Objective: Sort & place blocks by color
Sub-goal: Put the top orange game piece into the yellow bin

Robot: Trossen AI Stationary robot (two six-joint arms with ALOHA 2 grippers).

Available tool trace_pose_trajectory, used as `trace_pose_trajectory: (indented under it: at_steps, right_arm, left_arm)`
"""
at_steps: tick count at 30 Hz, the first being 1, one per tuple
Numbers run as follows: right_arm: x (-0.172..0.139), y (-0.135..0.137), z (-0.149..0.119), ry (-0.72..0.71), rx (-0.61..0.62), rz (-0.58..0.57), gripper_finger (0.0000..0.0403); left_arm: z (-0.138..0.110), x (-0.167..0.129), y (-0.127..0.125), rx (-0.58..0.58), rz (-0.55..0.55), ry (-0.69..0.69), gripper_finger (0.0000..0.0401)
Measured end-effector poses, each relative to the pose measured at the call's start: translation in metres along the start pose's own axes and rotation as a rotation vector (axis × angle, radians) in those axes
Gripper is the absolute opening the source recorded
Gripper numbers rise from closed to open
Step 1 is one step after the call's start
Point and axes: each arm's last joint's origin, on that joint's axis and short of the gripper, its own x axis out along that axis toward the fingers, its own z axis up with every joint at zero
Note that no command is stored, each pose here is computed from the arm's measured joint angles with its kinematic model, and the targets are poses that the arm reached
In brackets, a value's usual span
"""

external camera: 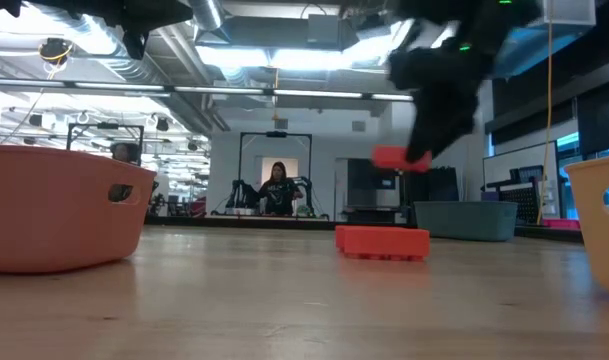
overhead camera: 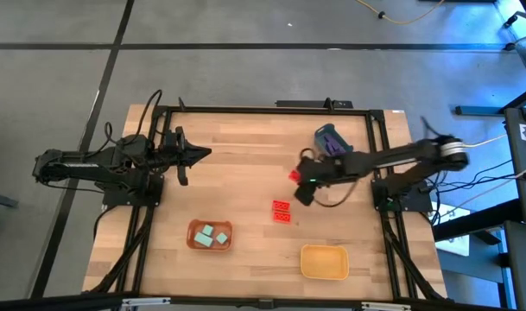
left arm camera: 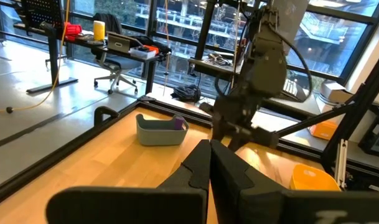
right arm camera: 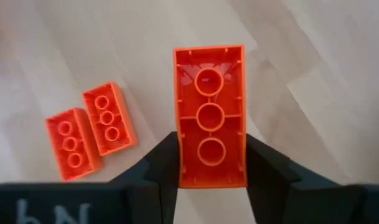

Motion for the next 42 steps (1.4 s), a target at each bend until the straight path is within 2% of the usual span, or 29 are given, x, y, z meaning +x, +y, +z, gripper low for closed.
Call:
trace_pose_trajectory:
  at_steps: [4,8,13,15,17,28,42]
  right_arm:
    - [-0.016,-0.018,-0.033,-0.121,0.154,0.111,0.0139]
    - [-0.027,-0.025,-0.047,-0.350,0.263,0.329,0.0139]
    - [-0.051,-0.027,-0.034,-0.724,0.262,0.563,0.0139]
    - [-0.063,-0.028,-0.026,-0.848,0.240,0.601,0.0139]
    - [-0.070,-0.029,-0.021,-0.915,0.215,0.601,0.0139]
    - [-0.075,-0.031,-0.015,-0.925,0.185,0.619,0.0139]
    - [-0.075,-0.031,-0.014,-0.913,0.217,0.641,0.0139]
  left_arm:
    - [0.000,0.000,0.000,-0.001,0.000,-0.001,0.0000]
    - [0.000,0.000,0.000,-0.001,-0.009,0.001,0.0000]
    - [0.000,0.000,-0.002,-0.023,-0.057,0.012,0.0000]
    - [0.000,0.000,-0.002,-0.034,-0.056,0.013,0.0000]
    - [0.000,0.000,-0.002,-0.037,-0.056,0.012,0.0000]
    - [0.000,0.000,-0.002,-0.037,-0.052,0.011,0.0000]
    - [0.000,0.000,-0.002,-0.047,-0.056,0.012,0.0000]
